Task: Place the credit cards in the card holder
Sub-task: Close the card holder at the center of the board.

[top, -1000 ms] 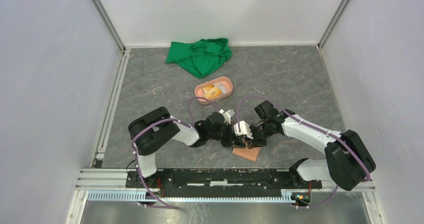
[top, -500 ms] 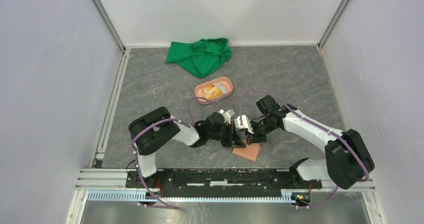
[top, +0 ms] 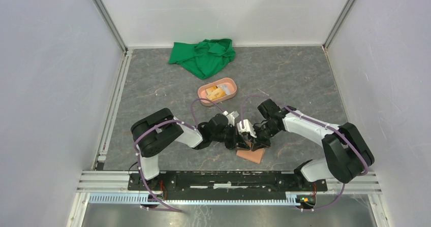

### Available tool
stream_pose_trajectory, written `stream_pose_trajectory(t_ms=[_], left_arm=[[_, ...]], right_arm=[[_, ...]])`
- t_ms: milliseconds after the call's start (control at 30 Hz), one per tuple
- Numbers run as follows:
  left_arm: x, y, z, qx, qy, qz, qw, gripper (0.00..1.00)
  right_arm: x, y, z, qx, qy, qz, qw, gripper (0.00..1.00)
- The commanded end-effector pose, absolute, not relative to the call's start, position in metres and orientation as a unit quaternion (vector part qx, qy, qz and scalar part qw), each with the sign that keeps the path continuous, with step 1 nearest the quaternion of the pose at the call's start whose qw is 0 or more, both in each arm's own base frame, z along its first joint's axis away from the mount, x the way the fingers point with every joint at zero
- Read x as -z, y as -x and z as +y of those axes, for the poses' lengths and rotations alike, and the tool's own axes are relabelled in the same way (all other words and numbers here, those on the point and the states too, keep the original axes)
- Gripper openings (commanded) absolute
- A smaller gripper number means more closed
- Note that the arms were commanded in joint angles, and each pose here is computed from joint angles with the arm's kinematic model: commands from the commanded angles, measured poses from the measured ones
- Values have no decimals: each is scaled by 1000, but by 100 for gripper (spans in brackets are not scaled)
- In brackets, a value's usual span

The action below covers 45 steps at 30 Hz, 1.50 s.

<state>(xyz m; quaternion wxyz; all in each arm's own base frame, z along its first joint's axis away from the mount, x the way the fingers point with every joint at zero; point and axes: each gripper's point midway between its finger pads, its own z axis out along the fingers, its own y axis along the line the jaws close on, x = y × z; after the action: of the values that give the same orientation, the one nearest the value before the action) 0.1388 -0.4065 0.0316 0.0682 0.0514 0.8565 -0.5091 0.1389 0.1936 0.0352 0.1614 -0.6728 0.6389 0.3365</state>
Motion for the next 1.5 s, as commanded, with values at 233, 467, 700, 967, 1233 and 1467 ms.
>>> stream_pose_trajectory(t_ms=[233, 467, 700, 967, 1233, 1467], left_arm=[[21, -110, -374, 431, -78, 899, 24, 2], [23, -108, -372, 432, -77, 898, 21, 2], [24, -107, -372, 432, -77, 898, 21, 2], [24, -106, -374, 435, -79, 897, 19, 2], [24, -105, -373, 435, -80, 896, 17, 2], [24, -105, -375, 438, -82, 895, 16, 2]], right_arm=[[-45, -148, 199, -324, 687, 627, 174, 0], [-64, -172, 202, -279, 694, 626, 222, 1], [-49, -167, 202, -284, 694, 630, 202, 1], [-35, -147, 199, -292, 707, 621, 173, 1], [-39, -148, 198, -277, 724, 607, 176, 1], [-38, -145, 194, -256, 746, 591, 168, 0]])
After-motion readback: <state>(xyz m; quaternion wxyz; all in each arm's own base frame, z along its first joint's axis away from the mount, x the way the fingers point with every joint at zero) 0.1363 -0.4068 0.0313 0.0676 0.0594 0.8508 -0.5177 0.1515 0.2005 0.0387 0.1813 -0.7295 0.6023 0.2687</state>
